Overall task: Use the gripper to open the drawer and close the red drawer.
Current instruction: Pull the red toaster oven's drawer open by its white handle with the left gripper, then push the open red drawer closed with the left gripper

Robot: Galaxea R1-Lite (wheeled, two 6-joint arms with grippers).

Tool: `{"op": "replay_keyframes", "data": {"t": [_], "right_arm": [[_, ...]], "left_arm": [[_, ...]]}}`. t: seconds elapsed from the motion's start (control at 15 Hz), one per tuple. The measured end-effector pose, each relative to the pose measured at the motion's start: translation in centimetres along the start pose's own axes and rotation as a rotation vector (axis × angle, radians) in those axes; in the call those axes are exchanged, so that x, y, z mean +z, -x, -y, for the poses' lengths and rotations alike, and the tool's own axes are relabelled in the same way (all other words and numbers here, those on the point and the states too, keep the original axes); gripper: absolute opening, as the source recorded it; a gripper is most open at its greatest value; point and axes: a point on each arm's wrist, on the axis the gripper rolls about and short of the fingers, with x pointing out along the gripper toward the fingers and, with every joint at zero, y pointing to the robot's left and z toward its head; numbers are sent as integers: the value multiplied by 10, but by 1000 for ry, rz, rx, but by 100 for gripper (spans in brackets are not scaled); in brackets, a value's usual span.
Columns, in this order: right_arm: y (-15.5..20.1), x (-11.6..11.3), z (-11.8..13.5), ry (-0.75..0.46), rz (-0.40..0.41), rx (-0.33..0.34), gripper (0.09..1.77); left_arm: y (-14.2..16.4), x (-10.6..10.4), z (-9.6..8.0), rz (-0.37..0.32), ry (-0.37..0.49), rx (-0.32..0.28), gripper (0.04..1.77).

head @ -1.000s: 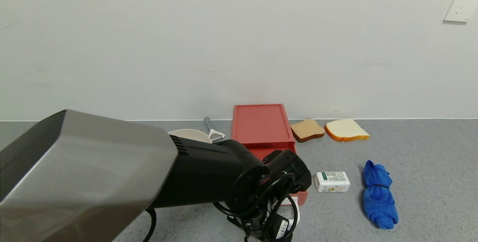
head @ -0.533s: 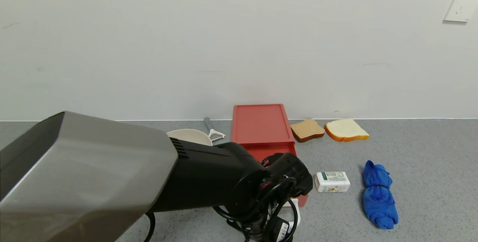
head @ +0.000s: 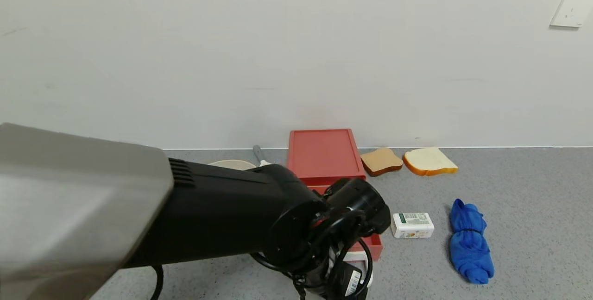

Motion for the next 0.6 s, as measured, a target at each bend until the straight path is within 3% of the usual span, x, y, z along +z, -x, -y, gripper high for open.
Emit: {"op": "replay_keyframes", "data": {"t": [0.27, 0.6], "right_arm": [[0, 0, 0, 0, -1, 0, 171], [0, 0, 0, 0, 0, 0, 171]], "left_arm": [[38, 4, -14, 75, 2, -30, 172], [90, -2, -54, 149, 60, -15, 172]]}}
